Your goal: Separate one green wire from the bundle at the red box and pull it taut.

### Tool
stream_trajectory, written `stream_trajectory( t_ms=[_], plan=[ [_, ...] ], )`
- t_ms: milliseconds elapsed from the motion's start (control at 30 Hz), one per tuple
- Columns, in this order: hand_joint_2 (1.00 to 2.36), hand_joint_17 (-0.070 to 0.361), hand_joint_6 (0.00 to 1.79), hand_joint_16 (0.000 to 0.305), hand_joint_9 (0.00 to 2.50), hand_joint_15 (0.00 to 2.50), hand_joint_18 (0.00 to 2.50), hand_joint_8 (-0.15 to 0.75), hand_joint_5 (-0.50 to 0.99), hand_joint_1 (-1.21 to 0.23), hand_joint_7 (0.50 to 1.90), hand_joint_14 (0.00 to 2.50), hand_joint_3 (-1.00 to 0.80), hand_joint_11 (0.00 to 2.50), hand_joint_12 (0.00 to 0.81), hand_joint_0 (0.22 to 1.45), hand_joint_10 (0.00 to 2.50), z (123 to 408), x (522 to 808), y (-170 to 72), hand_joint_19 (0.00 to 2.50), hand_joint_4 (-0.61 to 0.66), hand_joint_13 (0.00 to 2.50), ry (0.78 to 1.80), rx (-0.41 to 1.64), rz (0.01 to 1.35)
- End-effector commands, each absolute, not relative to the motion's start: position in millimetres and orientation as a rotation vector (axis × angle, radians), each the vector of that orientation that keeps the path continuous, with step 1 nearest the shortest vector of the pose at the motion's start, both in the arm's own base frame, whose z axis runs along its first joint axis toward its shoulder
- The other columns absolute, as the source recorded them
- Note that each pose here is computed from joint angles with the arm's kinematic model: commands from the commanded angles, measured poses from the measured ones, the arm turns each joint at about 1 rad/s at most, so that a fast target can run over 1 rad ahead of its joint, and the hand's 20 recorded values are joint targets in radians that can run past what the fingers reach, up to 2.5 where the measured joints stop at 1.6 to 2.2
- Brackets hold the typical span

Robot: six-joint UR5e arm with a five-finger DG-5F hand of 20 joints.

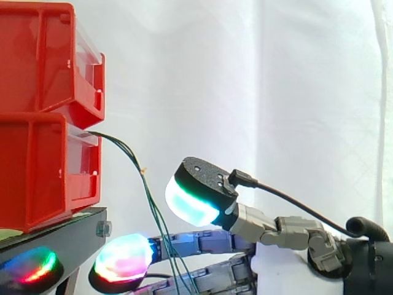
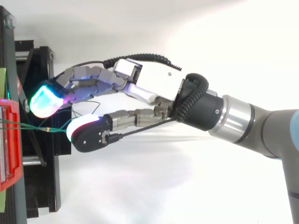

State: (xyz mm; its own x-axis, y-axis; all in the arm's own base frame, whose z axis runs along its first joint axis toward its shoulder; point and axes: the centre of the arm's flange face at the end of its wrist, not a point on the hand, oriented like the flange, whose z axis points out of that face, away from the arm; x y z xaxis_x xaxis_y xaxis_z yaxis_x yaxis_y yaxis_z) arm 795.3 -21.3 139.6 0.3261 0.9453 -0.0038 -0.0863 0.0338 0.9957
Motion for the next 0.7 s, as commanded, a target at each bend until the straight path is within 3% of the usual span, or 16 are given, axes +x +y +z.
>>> stream_trajectory(
  t_ms=[0, 167, 233, 467, 600, 667],
  plan=[
    [1.0, 0.136, 0.5, 0.06, 0.68, 0.18, 0.35, 0.293, -0.19, -0.61, 0.75, 0.01, -0.5, 0.15, 0.399, 0.44, 0.0, 134, 797, -13, 0.12, 0.15, 0.61, 0.896, 1.266, 1.007],
    [1.0, 0.133, 0.5, 0.059, 0.76, 0.28, 0.46, 0.307, -0.2, -0.61, 0.77, 0.01, -0.5, 0.25, 0.395, 0.45, 0.01, 130, 794, -8, 0.22, 0.14, 0.73, 0.924, 1.284, 1.005],
    [1.0, 0.134, 0.5, 0.06, 0.92, 0.36, 0.57, 0.346, -0.21, -0.6, 0.78, 0.01, -0.5, 0.32, 0.389, 0.46, 0.01, 130, 794, -7, 0.27, 0.14, 0.92, 0.918, 1.294, 1.018],
    [1.0, 0.133, 0.5, 0.059, 1.05, 0.46, 0.67, 0.35, -0.21, -0.59, 0.8, 0.02, -0.5, 0.48, 0.383, 0.46, 0.02, 132, 794, -4, 0.34, 0.15, 1.03, 0.931, 1.295, 1.035],
    [1.0, 0.132, 0.5, 0.059, 1.09, 0.54, 0.73, 0.335, -0.21, -0.6, 0.81, 0.02, -0.5, 0.56, 0.384, 0.47, 0.02, 141, 794, 1, 0.39, 0.15, 1.1, 0.941, 1.291, 1.057],
    [1.0, 0.132, 0.5, 0.059, 1.12, 0.55, 0.75, 0.337, -0.21, -0.6, 0.81, 0.02, -0.5, 0.6, 0.388, 0.47, 0.02, 160, 787, 3, 0.4, 0.15, 1.11, 0.942, 1.304, 1.075]
  ],
)
